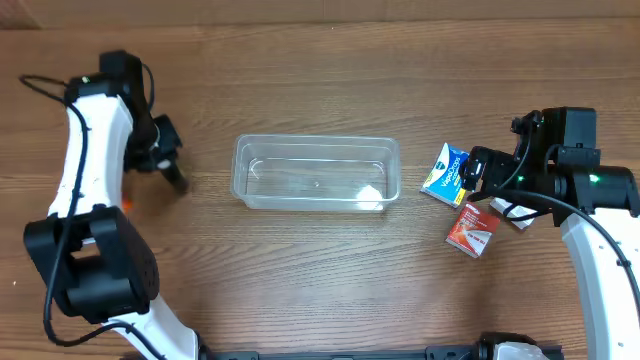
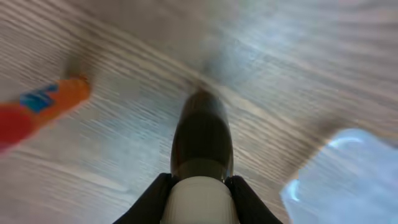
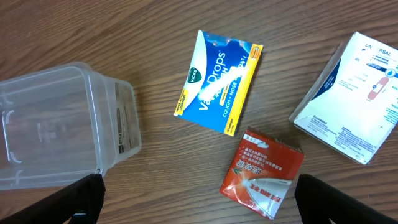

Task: Pack container
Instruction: 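Carry the black bottle into the container's left end and release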

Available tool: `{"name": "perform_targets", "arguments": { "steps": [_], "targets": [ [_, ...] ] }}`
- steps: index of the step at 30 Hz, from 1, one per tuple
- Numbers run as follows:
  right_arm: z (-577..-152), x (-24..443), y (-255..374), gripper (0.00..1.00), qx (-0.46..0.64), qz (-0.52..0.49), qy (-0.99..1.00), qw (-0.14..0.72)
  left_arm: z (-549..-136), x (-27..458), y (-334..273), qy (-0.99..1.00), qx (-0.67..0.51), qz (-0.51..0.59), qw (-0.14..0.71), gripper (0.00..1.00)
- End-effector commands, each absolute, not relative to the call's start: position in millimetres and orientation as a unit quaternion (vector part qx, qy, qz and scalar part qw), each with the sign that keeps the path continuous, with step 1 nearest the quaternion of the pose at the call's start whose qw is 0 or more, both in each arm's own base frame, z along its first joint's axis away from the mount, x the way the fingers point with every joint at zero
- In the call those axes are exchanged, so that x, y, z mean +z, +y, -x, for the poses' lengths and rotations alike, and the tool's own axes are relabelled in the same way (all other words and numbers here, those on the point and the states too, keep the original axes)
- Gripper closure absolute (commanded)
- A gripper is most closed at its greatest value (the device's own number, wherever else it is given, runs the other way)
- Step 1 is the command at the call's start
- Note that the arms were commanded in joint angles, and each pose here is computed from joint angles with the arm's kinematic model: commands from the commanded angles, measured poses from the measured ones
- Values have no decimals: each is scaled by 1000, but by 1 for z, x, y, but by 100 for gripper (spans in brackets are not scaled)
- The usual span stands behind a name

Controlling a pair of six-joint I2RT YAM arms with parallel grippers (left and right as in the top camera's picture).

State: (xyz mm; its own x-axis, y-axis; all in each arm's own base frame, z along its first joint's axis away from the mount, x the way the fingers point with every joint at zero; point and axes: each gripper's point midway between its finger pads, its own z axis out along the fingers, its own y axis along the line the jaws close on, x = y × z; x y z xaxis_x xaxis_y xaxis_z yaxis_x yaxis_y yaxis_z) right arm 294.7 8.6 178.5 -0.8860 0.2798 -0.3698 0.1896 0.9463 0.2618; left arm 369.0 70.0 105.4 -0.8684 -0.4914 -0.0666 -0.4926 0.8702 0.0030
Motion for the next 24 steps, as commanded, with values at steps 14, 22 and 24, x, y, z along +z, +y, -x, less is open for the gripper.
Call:
{"name": "perform_targets", "arguments": {
  "steps": [14, 22, 24],
  "targets": [
    [-302, 193, 7, 0, 113, -123, 959, 227, -396, 239, -90, 983, -23, 49, 174, 96],
    [-302, 193, 7, 0, 113, -122, 959, 229, -368, 177, -90, 994, 34, 43, 99, 96],
    [-302, 193, 7, 0, 113, -122, 959, 229, -368, 165, -88, 994, 36, 45, 93, 96]
  ]
}}
